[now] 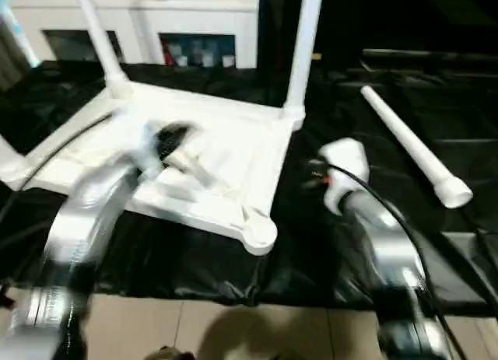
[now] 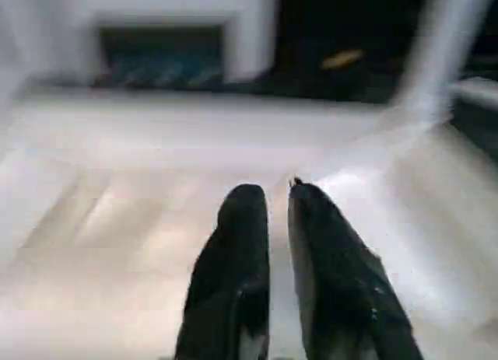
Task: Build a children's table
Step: Rotate table base, then pick table leg
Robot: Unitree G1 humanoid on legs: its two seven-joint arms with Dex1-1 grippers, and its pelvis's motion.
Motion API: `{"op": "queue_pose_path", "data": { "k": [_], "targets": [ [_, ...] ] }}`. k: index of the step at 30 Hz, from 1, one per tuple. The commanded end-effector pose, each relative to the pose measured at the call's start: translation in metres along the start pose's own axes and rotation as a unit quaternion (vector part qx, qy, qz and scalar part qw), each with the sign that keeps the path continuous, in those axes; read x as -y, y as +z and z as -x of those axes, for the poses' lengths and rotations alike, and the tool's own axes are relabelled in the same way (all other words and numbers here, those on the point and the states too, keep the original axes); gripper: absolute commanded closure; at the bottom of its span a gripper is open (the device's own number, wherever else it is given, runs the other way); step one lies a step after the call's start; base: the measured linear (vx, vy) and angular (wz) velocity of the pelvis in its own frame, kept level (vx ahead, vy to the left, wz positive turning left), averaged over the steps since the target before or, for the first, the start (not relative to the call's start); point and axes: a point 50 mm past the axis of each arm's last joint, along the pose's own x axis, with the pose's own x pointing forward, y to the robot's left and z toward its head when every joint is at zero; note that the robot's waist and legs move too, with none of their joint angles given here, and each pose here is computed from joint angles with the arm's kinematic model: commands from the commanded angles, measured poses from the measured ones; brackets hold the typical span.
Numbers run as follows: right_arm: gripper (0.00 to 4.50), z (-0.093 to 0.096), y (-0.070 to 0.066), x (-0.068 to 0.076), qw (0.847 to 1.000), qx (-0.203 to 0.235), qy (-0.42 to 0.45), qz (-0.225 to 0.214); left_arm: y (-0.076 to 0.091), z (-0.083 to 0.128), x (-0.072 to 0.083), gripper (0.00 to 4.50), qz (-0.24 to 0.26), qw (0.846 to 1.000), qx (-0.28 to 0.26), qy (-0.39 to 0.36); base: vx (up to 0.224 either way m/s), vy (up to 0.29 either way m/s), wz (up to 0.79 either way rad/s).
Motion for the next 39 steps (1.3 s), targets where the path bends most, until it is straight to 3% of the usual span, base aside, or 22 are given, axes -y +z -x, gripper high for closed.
{"op": "queue_pose_path", "data": {
  "k": [1,10,24,34,35,39],
  "targets": [
    [3.56,0.004,0.009,-0.007,1.0,0.018,-0.005,0.002,0.014,0.004,0.004,3.64,-0.02,0.999,0.038,0.03,0.0,0.0,0.0],
    [2.76,0.003,0.013,-0.009,1.0,0.015,-0.012,-0.015,0.014,0.006,0.023,2.86,-0.027,0.997,0.029,0.063,0.004,-0.027,0.27],
    [1.62,-0.004,0.018,0.005,0.999,0.019,-0.04,-0.025,0.018,0.003,0.021,1.69,-0.038,0.997,0.025,0.068,0.018,-0.229,0.6],
    [0.97,-0.012,0.024,0.046,0.995,-0.024,-0.093,0.003,0.019,0.0,0.011,1.1,-0.068,0.995,0.016,0.07,-0.074,-0.232,0.01],
    [0.72,-0.013,0.025,0.048,0.995,-0.024,-0.094,0.004,0.019,0.0,0.009,0.88,-0.071,0.995,0.015,0.071,-0.111,-0.12,-0.01],
    [0.51,-0.017,0.031,0.055,0.995,-0.026,-0.097,0.007,0.02,0.0,0.005,0.7,-0.091,0.994,0.011,0.065,-0.081,-0.071,0.05]
  ]
}}
